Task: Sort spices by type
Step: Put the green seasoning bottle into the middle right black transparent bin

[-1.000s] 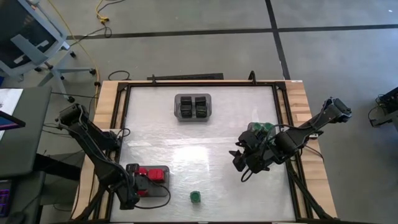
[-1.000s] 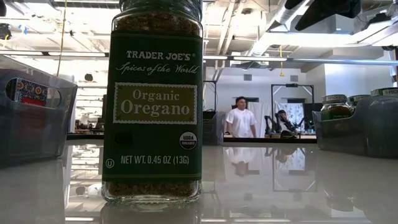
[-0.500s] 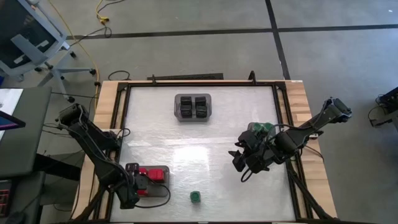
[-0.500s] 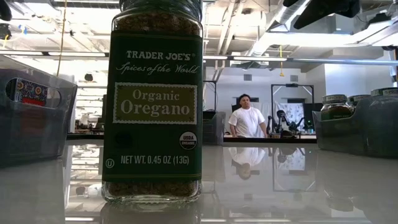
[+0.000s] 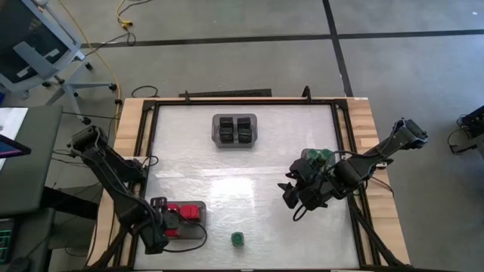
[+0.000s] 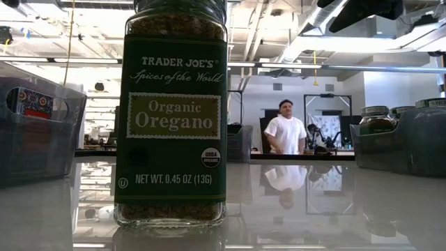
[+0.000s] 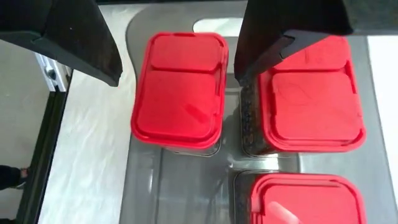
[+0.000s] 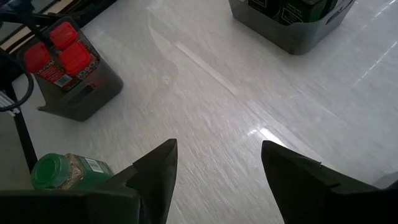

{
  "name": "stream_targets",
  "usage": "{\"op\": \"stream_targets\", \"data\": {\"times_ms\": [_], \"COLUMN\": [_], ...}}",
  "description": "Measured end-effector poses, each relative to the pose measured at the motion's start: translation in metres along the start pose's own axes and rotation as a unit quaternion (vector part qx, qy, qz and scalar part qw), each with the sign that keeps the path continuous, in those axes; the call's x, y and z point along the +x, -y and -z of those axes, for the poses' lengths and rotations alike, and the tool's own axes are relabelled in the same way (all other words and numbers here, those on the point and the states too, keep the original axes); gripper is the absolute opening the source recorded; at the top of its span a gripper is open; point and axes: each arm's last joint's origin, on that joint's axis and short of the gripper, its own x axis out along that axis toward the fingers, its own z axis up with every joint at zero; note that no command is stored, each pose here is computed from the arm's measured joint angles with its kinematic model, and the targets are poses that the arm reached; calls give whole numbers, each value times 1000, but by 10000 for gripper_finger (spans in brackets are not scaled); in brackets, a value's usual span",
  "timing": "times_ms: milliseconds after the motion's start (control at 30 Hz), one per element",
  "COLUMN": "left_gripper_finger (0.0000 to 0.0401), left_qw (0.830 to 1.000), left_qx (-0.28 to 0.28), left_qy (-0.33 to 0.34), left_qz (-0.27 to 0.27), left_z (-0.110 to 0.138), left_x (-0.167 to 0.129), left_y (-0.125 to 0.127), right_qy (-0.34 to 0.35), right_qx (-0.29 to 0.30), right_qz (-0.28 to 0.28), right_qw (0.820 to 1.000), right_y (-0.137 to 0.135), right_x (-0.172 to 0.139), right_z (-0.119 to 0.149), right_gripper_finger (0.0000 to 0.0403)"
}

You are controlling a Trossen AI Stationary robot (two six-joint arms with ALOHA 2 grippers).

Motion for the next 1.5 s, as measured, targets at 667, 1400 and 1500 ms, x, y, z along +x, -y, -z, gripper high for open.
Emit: {"op": "stream_targets", "data": {"times_ms": [667, 1400, 1500], "left_gripper_finger": [298, 298, 298], "left_qw": [999, 945, 923], "left_qx": [12, 44, 41], "left_qy": [33, 307, 373], "left_qz": [-7, -108, -85], "left_z": [-14, -49, -44], "left_x": [-64, -80, -78], "left_y": [10, -51, -77], "right_qy": [6, 11, 12], "right_qx": [12, 18, 19], "right_qz": [-4, 4, 5], "right_qw": [1000, 1000, 1000], "right_y": [0, 2, 3], "right_x": [2, 6, 7], "right_z": [-4, -9, -10], "right_gripper_finger": [260, 260, 260]}}
